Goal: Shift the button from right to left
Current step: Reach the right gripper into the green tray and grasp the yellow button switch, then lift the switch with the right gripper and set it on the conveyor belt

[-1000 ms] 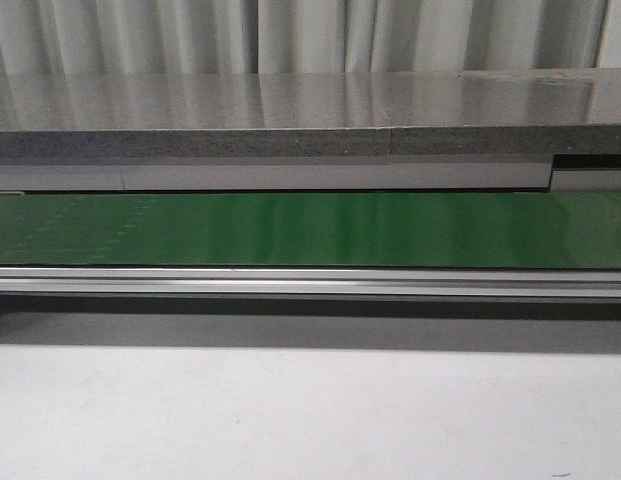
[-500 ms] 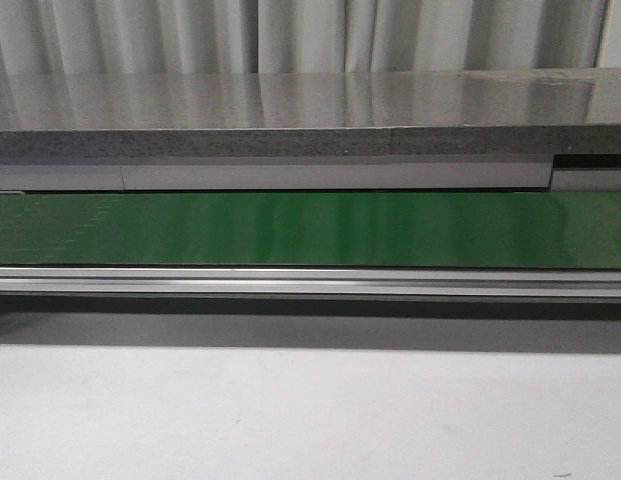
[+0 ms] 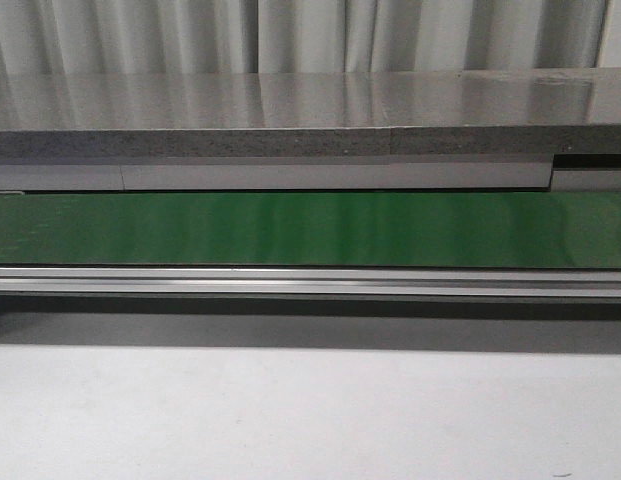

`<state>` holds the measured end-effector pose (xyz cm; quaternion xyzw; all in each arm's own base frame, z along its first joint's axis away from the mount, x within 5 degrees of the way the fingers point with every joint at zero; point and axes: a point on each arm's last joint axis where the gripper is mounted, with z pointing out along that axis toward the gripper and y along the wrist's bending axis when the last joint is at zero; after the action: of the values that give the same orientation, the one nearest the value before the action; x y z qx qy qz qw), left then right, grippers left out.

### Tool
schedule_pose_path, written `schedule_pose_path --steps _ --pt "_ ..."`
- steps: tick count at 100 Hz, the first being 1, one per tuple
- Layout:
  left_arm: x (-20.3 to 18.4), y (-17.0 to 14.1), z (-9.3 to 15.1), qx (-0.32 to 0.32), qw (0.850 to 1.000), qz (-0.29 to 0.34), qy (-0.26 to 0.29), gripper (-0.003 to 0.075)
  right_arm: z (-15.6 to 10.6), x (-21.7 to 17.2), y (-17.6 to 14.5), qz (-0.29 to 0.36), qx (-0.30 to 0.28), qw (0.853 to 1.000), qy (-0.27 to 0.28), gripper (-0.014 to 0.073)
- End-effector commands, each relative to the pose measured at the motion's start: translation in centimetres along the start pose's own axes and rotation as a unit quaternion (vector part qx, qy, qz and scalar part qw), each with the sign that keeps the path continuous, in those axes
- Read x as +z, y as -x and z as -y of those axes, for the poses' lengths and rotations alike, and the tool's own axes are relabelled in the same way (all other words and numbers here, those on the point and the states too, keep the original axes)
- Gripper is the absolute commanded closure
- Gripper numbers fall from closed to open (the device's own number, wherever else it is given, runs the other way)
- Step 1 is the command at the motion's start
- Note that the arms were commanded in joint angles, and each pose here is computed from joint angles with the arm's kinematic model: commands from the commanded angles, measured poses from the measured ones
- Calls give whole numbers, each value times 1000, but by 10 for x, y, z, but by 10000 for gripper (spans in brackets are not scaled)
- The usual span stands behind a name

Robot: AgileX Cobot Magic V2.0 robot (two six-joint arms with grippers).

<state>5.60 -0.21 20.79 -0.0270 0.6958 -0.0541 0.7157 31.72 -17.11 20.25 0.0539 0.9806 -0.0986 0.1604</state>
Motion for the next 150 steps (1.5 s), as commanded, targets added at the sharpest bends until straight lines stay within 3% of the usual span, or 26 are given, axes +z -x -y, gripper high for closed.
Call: schedule_pose_path --steps 1,37,63,77,121,135,150 --pt "-1 -6 -1 -4 999 32 -2 741 9 -14 13 51 -18 998 -27 109" --pt "-1 -6 -1 -4 999 32 -2 741 10 25 16 15 -32 999 -20 116" --pt "-1 -6 -1 -4 999 32 -2 741 10 32 15 0 -31 999 -15 386" --pt "-1 -6 -1 -4 999 32 -2 741 10 30 15 -1 -31 999 -14 402" --pt "-1 -6 -1 -4 999 32 -2 740 13 -55 17 69 -3 997 -29 402" --pt "-1 -6 -1 -4 999 32 -2 740 4 -79 13 76 22 997 1 402" --pt "-1 -6 -1 -4 999 32 -2 740 -15 -91 7 53 61 993 82 402"
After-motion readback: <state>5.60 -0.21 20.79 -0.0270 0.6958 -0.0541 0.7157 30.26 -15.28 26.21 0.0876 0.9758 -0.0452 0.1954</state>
